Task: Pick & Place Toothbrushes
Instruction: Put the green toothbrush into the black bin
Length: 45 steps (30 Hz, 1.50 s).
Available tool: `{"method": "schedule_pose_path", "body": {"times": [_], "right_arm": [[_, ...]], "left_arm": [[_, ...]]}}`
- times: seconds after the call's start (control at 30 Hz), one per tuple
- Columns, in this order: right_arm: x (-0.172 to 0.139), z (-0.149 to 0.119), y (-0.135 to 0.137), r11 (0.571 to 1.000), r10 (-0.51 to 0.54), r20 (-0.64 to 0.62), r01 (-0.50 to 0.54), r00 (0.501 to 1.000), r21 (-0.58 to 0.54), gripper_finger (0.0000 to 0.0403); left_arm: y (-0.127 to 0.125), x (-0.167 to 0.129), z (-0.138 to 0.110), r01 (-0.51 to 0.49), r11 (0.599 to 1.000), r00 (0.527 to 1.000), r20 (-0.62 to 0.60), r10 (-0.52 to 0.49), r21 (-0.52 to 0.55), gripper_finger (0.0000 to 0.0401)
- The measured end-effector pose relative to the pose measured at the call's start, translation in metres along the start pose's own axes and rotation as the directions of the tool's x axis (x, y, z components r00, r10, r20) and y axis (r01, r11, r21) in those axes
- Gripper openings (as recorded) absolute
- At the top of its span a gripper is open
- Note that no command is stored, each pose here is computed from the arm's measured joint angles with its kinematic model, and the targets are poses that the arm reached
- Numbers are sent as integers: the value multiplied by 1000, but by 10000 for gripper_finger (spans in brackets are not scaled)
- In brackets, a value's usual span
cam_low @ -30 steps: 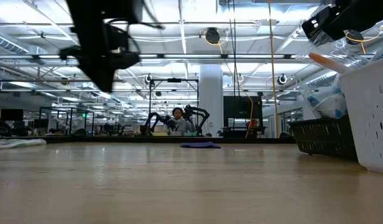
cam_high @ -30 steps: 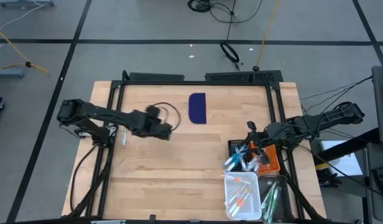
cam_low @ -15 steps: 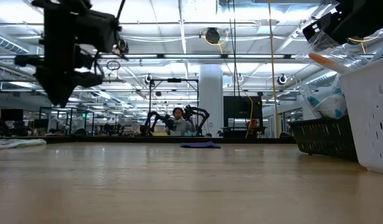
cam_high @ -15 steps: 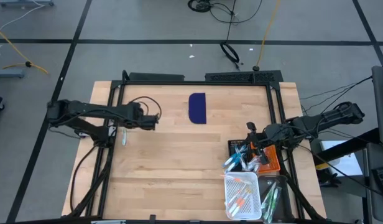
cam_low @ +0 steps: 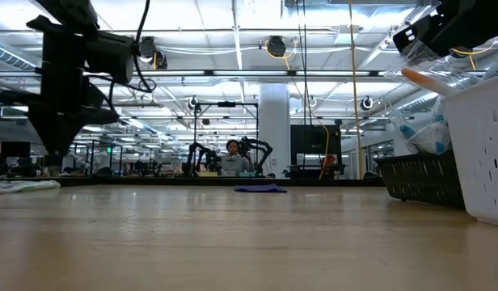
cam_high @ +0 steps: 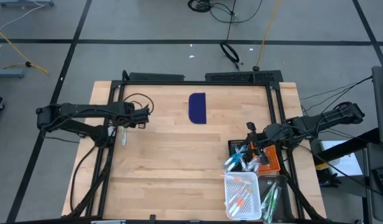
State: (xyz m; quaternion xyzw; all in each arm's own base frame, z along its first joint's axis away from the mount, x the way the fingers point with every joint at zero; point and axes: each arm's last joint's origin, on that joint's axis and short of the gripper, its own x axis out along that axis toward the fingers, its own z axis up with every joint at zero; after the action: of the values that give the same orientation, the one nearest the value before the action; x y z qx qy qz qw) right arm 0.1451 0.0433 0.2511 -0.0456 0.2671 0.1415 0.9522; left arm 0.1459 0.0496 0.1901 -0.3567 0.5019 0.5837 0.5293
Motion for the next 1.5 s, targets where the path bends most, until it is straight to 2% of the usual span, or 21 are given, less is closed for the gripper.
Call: {"method": "schedule_pose_path", "body": {"times": [0.27,0.53,0.7,0.97,1.5], "right_arm": [[0,0,0,1000,0,-1,0,1000,-1,121],[0,0,0,1000,0,-2,0,1000,-1,121],[0,0,0,1000,0,-2,0,1000,-2,121],[0,0,0,1000,0,-2,0,1000,-6,121],[3,-4,0,1000,0,-6,0,1000,-6,117]], "left_arm": [[5,6,16,36,999,995,-98,-36,0,85],[13,12,30,40,998,989,-140,-47,-50,85],[21,16,39,52,998,984,-170,-56,-31,86],[35,26,56,81,994,966,-240,-95,-68,86],[33,68,60,-4,999,921,-390,-12,-41,86]]}}
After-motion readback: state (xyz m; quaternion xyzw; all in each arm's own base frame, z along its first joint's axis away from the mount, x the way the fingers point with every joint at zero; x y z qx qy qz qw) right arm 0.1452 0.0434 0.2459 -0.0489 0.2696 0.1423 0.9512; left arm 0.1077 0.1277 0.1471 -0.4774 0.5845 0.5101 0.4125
